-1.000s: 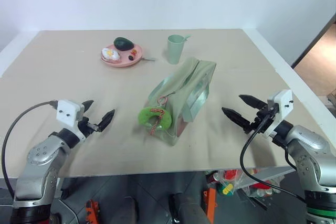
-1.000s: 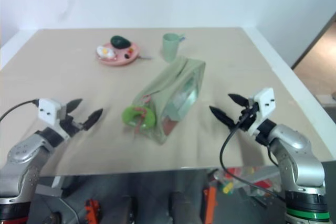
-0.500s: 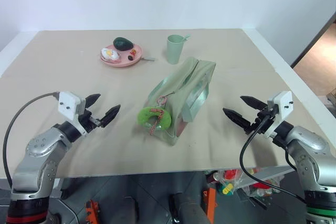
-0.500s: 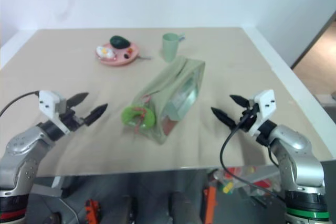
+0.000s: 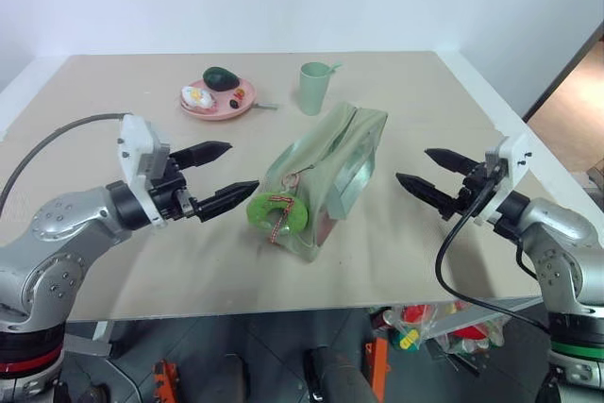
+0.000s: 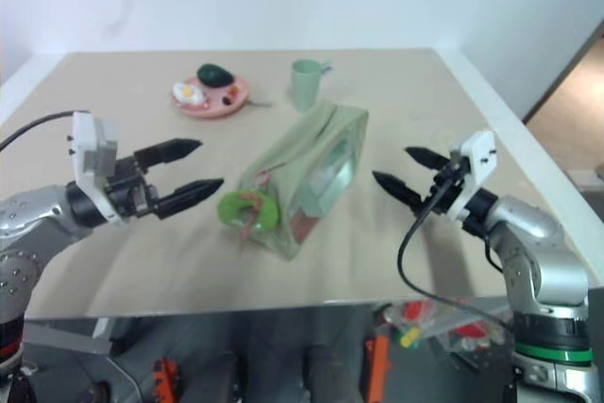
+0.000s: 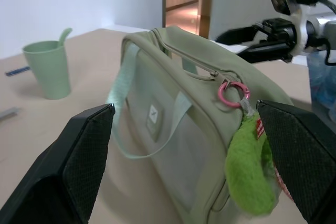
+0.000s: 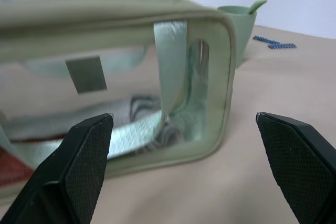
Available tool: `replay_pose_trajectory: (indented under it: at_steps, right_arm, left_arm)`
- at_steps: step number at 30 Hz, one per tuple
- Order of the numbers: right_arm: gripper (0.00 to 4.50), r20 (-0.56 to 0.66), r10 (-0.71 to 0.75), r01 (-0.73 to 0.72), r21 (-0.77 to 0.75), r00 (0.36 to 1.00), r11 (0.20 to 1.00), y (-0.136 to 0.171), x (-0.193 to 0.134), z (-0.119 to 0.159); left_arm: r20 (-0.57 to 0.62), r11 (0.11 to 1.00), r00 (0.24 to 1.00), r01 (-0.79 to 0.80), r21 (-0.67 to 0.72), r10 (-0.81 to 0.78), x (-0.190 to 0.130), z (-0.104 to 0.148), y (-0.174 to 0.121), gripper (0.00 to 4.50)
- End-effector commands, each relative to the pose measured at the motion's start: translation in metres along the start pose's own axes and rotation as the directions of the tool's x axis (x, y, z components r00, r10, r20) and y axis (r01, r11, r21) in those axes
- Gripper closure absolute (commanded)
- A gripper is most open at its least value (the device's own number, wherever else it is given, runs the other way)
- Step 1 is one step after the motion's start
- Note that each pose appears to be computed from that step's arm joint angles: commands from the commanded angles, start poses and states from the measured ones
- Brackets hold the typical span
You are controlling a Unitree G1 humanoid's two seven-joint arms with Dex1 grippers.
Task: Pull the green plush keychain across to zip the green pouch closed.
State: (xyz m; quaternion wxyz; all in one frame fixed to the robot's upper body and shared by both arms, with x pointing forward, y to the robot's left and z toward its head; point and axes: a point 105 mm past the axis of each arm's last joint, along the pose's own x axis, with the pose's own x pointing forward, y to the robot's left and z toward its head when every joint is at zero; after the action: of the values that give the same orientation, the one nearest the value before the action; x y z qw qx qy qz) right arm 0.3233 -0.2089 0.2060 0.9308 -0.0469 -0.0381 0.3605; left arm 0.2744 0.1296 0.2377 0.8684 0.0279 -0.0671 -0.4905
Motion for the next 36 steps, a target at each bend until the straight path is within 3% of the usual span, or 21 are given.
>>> replay_pose_trajectory:
  at_steps: [1,11,15,30,33,36]
  right_arm:
    - [0.0,0.048,0.117,-0.116,-0.016,0.992,0.993,0.022,0.006,0.024]
    - [0.0,0.003,0.439,-0.437,-0.07,0.899,0.897,0.066,0.001,0.05]
    - [0.0,-0.01,0.462,-0.46,-0.108,0.887,0.881,0.072,0.003,0.056]
    - [0.0,-0.009,0.394,-0.391,-0.154,0.919,0.908,0.069,0.004,0.05]
    - [0.0,-0.01,0.386,-0.383,-0.154,0.923,0.911,0.068,0.003,0.049]
    - [0.0,-0.012,0.38,-0.377,-0.153,0.925,0.914,0.068,0.002,0.047]
  left_arm:
    - [0.029,0.999,0.999,0.033,0.025,-0.034,0.007,0.013,-0.009,0.02]
    - [0.021,0.998,0.998,0.057,-0.006,-0.057,0.023,0.005,-0.008,0.02]
    - [0.043,0.999,0.998,-0.033,-0.027,0.034,0.034,0.006,0.005,0.02]
    - [-0.031,0.991,0.998,0.056,-0.122,-0.06,0.051,-0.013,-0.005,0.02]
    - [-0.055,0.99,0.996,0.059,-0.127,-0.066,0.05,-0.016,-0.005,0.72]
    - [-0.088,0.993,0.995,0.03,-0.114,-0.04,0.048,-0.021,0.002,1.79]
